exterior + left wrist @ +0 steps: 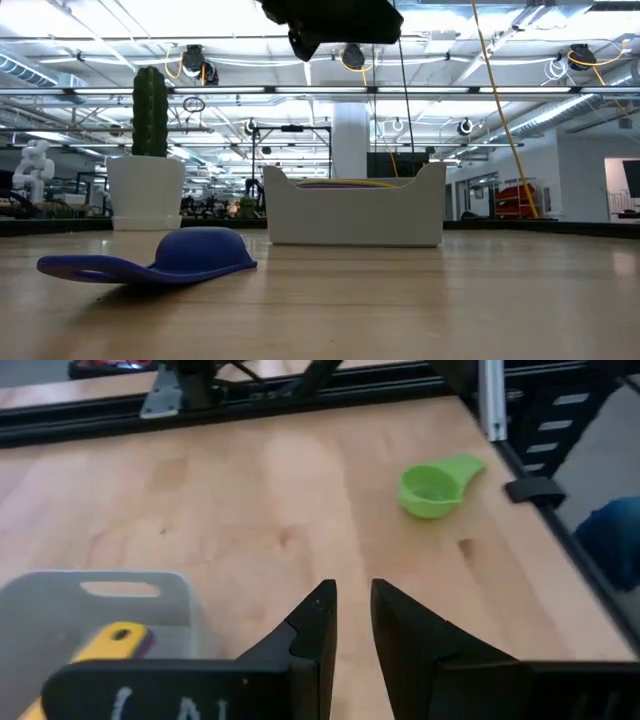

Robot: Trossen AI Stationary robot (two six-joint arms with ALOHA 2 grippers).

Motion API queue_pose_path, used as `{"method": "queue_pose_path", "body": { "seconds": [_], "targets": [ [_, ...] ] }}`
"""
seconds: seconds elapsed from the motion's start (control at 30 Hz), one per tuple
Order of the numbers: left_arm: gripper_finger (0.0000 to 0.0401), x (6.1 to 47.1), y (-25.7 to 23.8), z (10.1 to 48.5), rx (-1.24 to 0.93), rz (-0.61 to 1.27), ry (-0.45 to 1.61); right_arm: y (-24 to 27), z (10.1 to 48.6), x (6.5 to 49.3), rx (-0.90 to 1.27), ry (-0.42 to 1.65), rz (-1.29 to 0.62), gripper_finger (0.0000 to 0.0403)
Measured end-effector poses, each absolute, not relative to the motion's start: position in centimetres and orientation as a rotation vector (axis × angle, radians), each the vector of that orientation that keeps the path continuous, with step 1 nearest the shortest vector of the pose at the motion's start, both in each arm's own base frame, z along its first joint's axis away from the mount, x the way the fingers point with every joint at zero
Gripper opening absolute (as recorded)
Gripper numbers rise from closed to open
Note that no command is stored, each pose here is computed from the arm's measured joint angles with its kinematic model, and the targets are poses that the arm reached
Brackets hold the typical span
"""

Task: Nest measuring cups in basket
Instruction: Stack the green measuring cup into the yellow measuring cup

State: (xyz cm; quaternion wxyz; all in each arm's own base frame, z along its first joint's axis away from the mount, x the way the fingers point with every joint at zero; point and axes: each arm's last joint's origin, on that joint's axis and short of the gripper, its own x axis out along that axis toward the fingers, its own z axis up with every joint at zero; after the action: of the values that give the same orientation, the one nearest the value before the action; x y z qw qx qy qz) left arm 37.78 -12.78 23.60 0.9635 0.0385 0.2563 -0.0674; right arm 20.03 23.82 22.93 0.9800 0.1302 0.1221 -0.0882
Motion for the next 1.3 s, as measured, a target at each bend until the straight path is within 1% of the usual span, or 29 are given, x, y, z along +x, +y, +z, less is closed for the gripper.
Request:
{"method": "queue_pose_path", "body": {
  "seconds": [0.2, 0.37, 0.5, 0.67, 0.8, 0.9, 1.07, 1.3],
  "targets": [
    [0.0069, 37.0, -15.0, 23.6, 0.046, -0.181, 0.518, 26.7, 23.5, 18.2, 0.34, 0.242, -0.098, 0.022],
    [0.0069, 36.5, -16.4, 23.8, 0.019, -0.191, 0.5, 28.9, 24.0, 17.3, 0.345, 0.285, -0.069, 0.0219],
    [0.0069, 36.2, -17.1, 24.0, 0.004, -0.179, 0.473, 30.1, 23.2, 17.3, 0.345, 0.426, -0.053, 0.0219],
    [0.0069, 36.0, -17.9, 24.2, -0.021, -0.196, 0.454, 30.9, 21.4, 17.3, 0.34, 0.696, -0.073, 0.0219],
    [0.0069, 35.6, -18.6, 24.2, -0.026, -0.191, 0.45, 31.0, 20.7, 17.0, 0.302, 0.878, -0.115, 0.0219],
    [0.0069, 35.5, -18.8, 24.2, -0.029, -0.178, 0.446, 30.6, 20.4, 16.7, 0.251, 0.952, -0.153, 0.0219],
    [0.0069, 35.6, -18.8, 24.4, -0.036, -0.169, 0.433, 29.8, 20.2, 16.6, 0.188, 0.987, -0.198, 0.0219],
    [0.0069, 35.6, -18.8, 24.3, -0.036, -0.17, 0.433, 28.9, 19.1, 17.0, 0.181, 1.034, -0.225, 0.0219]
  ]
}}
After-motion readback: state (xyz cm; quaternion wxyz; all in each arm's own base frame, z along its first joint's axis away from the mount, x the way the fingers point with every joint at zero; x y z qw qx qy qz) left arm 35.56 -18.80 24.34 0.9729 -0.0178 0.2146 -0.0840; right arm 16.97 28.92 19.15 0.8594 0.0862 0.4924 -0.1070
